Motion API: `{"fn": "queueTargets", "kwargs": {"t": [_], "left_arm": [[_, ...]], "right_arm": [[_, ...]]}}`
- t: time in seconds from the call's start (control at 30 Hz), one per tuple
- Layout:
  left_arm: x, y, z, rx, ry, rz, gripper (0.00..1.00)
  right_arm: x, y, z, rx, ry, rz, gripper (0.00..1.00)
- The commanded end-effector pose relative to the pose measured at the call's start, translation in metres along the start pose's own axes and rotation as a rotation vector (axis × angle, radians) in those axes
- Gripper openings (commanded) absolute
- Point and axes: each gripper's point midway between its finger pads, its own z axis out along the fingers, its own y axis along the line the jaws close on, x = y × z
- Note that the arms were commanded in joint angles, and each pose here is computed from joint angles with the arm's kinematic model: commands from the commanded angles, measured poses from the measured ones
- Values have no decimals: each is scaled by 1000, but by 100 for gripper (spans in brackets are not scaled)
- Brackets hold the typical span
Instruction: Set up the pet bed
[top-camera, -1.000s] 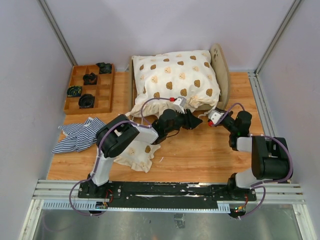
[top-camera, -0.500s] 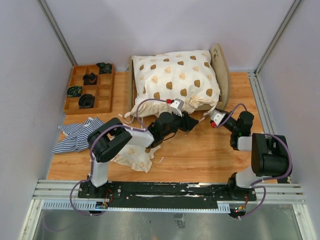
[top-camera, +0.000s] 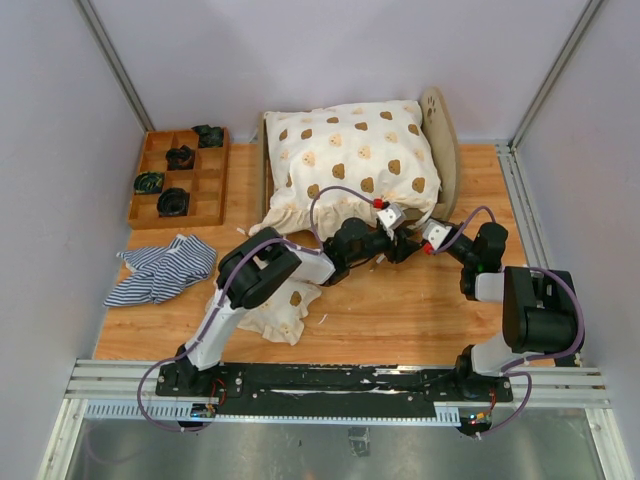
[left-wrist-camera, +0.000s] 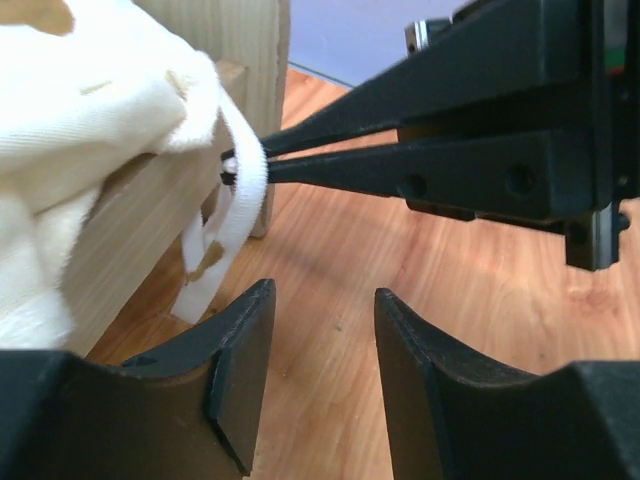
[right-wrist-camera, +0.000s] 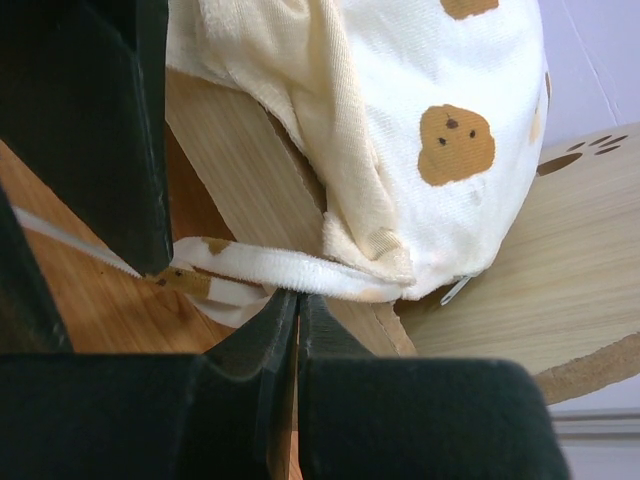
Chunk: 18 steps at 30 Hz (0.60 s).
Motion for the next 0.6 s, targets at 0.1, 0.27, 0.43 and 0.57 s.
{"fn": "queueTargets", "kwargs": {"t": [0.1,0.27,0.43,0.57], "left_arm": [[-15,-5,15,106,-113,258,51],[-19,7,18,49,-137,284,52],[-33,10,14,13,-225,302,52],[-32,9,21,31,-239,318,52]], "right_arm": [[-8,-10,-1,19,-36,-15,0],[-5,-9,-1,15,-32,-10,0],[-4,-9,-1,14,-34,-4,0],[-5,-11,-2,21,-33,-8,0]]}}
